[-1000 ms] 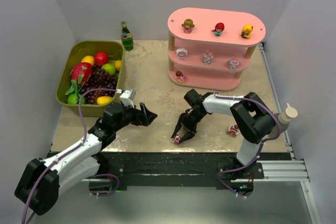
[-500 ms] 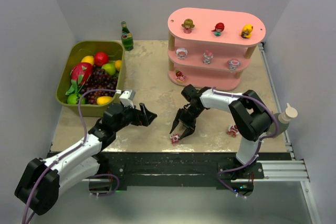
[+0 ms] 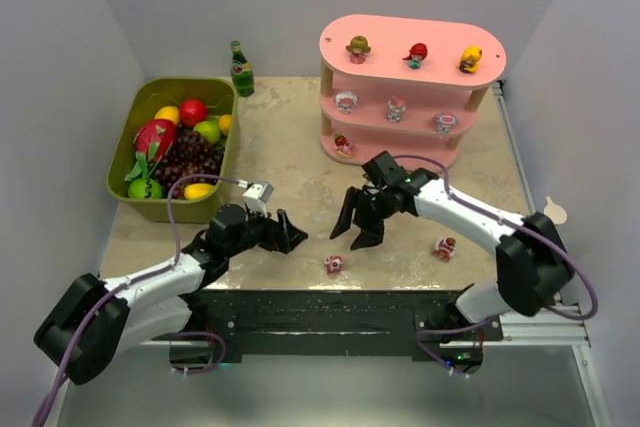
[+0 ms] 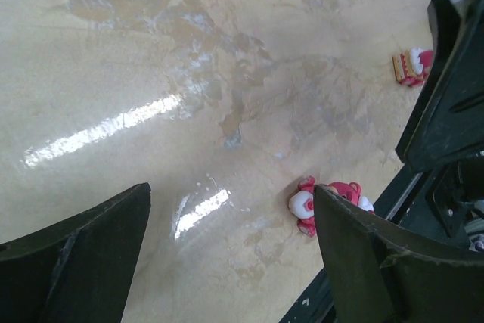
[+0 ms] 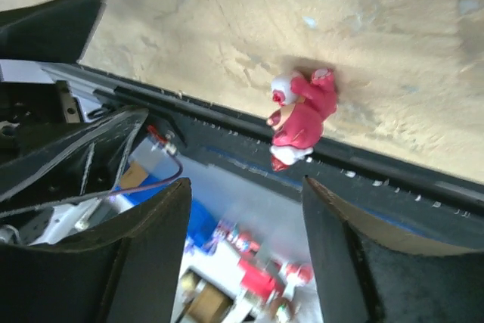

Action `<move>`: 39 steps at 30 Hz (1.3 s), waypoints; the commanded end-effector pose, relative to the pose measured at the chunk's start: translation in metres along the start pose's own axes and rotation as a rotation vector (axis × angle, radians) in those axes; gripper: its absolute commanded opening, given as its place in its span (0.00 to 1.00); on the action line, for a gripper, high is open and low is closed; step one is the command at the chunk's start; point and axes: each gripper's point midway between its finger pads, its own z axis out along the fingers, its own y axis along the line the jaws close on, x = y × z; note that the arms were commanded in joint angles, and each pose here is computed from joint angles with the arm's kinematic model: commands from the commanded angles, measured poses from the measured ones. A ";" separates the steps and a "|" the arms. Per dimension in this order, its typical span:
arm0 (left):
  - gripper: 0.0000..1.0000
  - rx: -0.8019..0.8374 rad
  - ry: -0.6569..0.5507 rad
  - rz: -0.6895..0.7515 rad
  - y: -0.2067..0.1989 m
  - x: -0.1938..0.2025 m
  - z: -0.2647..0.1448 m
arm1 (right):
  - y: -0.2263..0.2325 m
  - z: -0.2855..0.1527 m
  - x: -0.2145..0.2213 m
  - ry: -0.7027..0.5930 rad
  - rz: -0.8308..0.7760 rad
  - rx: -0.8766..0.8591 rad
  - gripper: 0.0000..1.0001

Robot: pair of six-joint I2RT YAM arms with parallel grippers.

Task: Place and organize the plastic toys onto the shelf

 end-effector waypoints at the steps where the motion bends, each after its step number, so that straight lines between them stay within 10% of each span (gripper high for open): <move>1: 0.86 0.061 -0.027 0.061 -0.016 -0.004 0.007 | -0.027 -0.002 -0.011 -0.177 -0.097 0.017 0.59; 12: 0.44 0.078 0.123 0.109 -0.024 0.037 0.013 | -0.019 0.009 0.006 -0.479 -0.466 0.021 0.00; 18: 0.42 0.020 0.088 0.122 -0.016 0.030 0.003 | 0.008 0.010 0.027 -0.694 -0.683 0.033 0.00; 39: 0.45 -0.103 0.023 0.102 0.002 0.018 -0.010 | -0.004 0.095 0.030 -0.745 -0.899 0.304 0.00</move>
